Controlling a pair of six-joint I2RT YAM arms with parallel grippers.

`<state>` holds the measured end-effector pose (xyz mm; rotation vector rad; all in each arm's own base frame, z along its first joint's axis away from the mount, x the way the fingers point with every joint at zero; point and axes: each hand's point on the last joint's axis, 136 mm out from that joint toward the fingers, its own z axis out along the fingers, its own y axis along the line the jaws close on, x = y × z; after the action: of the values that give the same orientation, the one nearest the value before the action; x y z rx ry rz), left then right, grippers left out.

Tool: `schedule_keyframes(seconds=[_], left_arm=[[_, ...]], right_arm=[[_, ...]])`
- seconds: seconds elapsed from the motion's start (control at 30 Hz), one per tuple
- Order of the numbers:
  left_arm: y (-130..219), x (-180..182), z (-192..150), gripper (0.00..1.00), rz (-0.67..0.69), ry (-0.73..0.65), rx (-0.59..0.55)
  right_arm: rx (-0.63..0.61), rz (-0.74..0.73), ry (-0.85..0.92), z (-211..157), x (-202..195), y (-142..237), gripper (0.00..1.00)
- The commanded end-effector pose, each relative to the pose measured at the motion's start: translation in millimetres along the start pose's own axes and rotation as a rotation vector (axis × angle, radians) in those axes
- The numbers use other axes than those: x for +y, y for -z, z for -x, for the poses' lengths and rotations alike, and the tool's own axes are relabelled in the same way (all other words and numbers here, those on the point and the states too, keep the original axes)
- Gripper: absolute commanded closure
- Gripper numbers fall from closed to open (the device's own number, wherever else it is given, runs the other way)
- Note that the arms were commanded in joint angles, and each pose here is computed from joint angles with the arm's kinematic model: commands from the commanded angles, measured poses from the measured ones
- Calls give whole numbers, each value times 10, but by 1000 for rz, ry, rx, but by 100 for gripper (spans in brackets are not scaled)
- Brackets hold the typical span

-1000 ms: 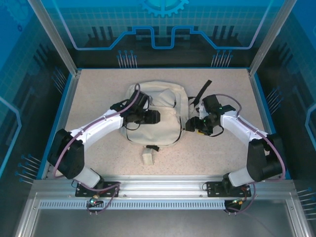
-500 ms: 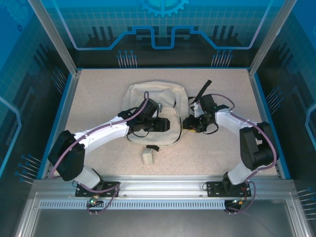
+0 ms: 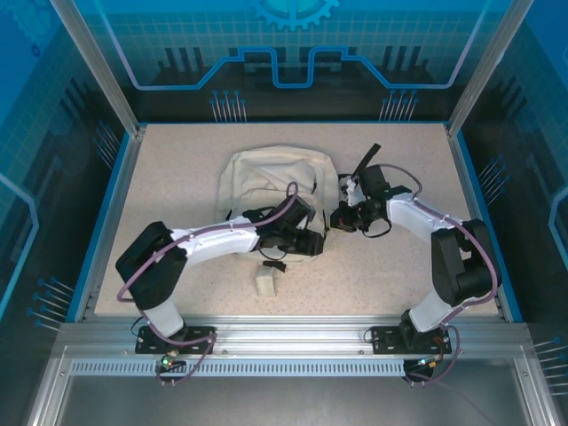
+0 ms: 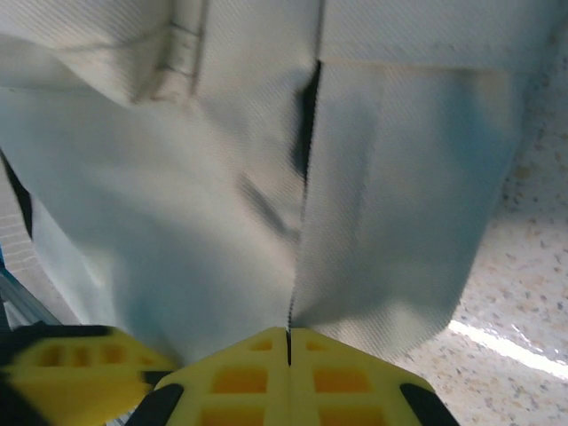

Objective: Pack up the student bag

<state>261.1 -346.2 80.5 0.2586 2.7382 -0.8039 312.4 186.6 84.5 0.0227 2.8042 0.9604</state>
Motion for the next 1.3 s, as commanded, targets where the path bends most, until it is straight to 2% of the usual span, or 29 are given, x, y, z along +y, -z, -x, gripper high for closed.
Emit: schedule_keyframes(seconds=[0.0,0.17,0.3,0.4,0.5,0.63,1.0,1.27], left_arm=[[-99,-145,113,48,-38,-5,-35],[-239,-134,168,46,-54,7,-63],[-339,108,151,50,37,13,-93],[-459,242,42,63,48,15,-85],[-518,317,-50,82,42,24,-74],[-502,360,-127,100,38,4,-66],[-503,500,-358,100,67,-28,7],[-440,470,-367,100,62,-54,14]], right_arm=[[-57,107,102,152,361,166,100],[-41,193,137,145,538,210,100],[-27,229,138,137,589,198,100],[-30,223,127,171,566,179,100],[-49,134,90,248,419,152,100],[-88,23,54,377,223,139,100],[-238,-186,59,984,36,195,100],[-276,-228,97,1351,73,163,100]])
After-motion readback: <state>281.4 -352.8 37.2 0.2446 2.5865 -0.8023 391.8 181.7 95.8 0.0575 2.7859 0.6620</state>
